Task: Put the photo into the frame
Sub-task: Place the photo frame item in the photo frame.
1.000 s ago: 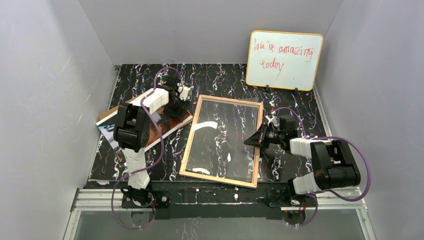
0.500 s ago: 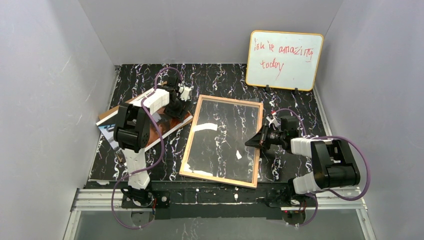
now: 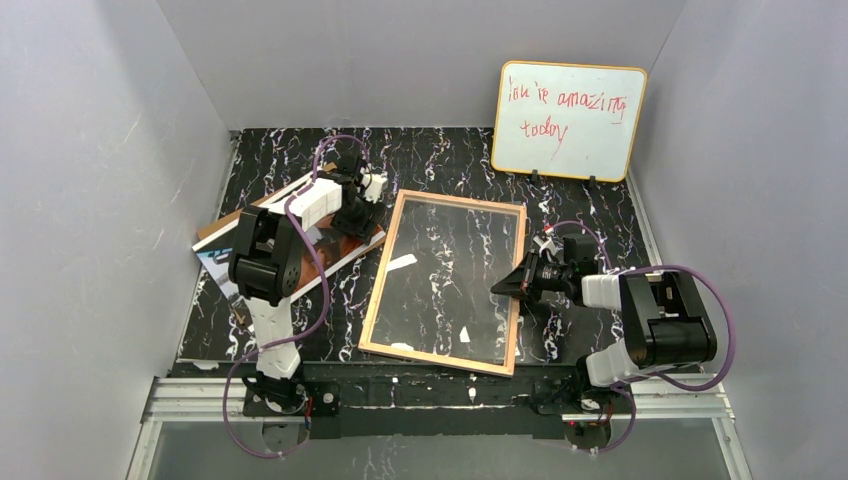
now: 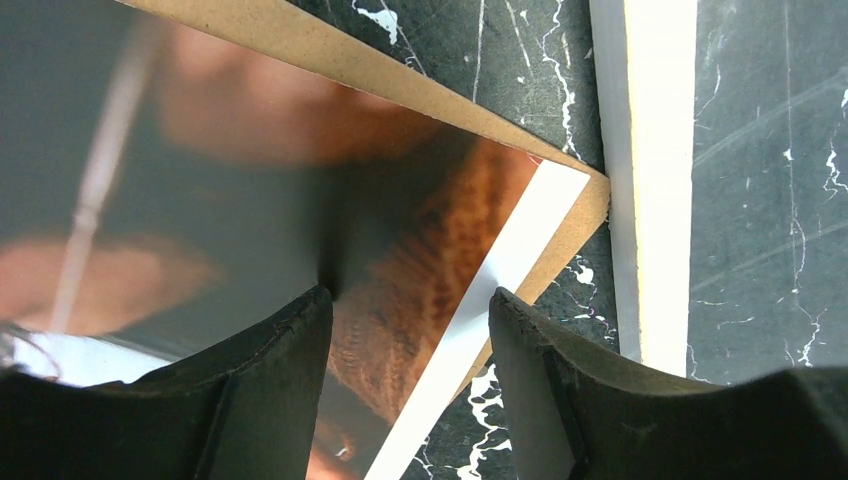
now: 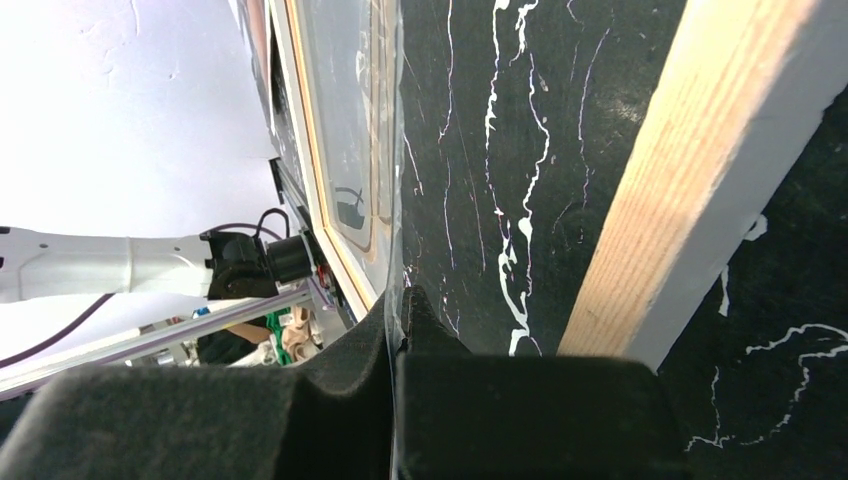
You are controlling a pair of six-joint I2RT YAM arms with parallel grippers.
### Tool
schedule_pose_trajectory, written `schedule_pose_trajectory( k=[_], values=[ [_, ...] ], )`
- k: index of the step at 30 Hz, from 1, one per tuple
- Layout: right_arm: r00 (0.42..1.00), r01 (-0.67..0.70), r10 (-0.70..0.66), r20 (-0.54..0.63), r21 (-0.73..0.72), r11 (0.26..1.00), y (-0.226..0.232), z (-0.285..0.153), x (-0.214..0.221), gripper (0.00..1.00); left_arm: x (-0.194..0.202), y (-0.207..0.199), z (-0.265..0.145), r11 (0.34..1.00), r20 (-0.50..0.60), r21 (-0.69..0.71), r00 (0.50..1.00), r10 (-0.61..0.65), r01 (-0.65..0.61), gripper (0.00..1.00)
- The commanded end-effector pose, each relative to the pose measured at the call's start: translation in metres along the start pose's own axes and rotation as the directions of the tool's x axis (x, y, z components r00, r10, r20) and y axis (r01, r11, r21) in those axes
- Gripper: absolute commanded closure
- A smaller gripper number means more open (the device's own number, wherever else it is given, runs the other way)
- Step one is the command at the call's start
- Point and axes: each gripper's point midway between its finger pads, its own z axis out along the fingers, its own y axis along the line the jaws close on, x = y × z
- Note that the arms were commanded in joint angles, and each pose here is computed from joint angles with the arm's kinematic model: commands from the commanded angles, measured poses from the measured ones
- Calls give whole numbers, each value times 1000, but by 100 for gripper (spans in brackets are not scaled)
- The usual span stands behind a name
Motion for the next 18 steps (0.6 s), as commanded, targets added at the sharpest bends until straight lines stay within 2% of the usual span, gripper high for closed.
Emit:
schedule_pose_trajectory(
  k=[1,18],
  values=[
    [1000,5,-6,-15,-37,999,3,-1,4,99,45,-31,22,994,-153,111,988,2,15,44],
    [999,-24,22,-44,-61,998,3,0,11,99,47,-42,26,993,-163,122,986,31,-11,44]
  ],
)
